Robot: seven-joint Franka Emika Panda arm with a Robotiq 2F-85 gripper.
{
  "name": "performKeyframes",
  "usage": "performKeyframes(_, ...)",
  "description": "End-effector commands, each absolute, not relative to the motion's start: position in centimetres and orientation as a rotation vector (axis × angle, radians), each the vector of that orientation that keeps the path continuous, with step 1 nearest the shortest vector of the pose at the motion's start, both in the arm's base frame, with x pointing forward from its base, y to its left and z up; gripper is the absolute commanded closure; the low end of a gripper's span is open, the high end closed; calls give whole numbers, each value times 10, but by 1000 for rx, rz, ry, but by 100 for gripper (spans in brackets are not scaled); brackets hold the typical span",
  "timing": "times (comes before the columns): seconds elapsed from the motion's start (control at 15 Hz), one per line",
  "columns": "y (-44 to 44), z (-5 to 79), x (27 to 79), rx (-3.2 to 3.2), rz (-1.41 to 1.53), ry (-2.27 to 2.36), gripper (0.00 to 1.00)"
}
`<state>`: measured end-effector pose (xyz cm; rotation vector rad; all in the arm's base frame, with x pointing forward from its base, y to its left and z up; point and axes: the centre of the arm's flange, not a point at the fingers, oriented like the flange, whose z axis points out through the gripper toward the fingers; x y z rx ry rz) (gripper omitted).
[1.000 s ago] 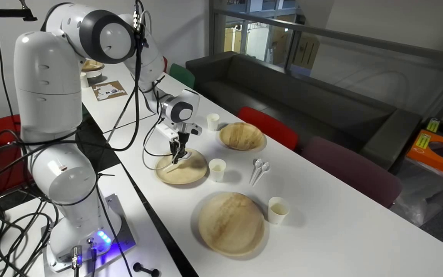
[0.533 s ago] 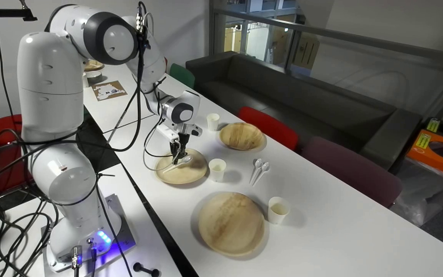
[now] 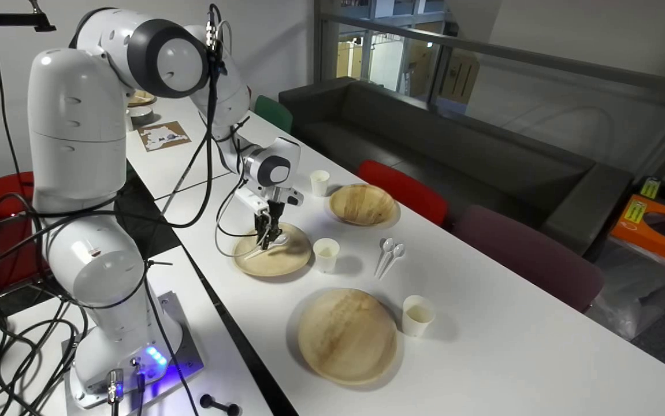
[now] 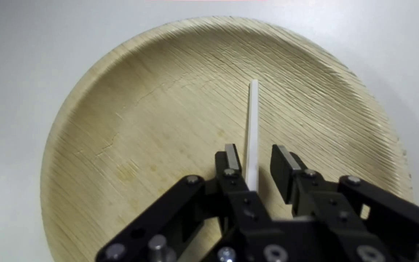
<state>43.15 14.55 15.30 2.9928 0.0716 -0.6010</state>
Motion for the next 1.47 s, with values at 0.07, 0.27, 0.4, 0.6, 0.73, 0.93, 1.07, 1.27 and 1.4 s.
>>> performKeyframes(0.07,143,157,436,2977,-616,73,74)
performKeyframes(0.27,142,156,437,2974,-617,71,83)
performKeyframes(0.4,142,156,437,2973,-618,72,98)
performKeyframes(0.6,142,155,439,2973,-618,72,100)
performKeyframes(0.73,143,156,439,2972,-616,74,82)
performKeyframes(0.93,143,156,440,2972,-615,75,62)
performKeyframes(1.07,143,156,442,2972,-614,75,60)
performKeyframes(1.27,144,157,444,2972,-612,75,86)
performKeyframes(1.4,143,157,444,2973,-610,75,90)
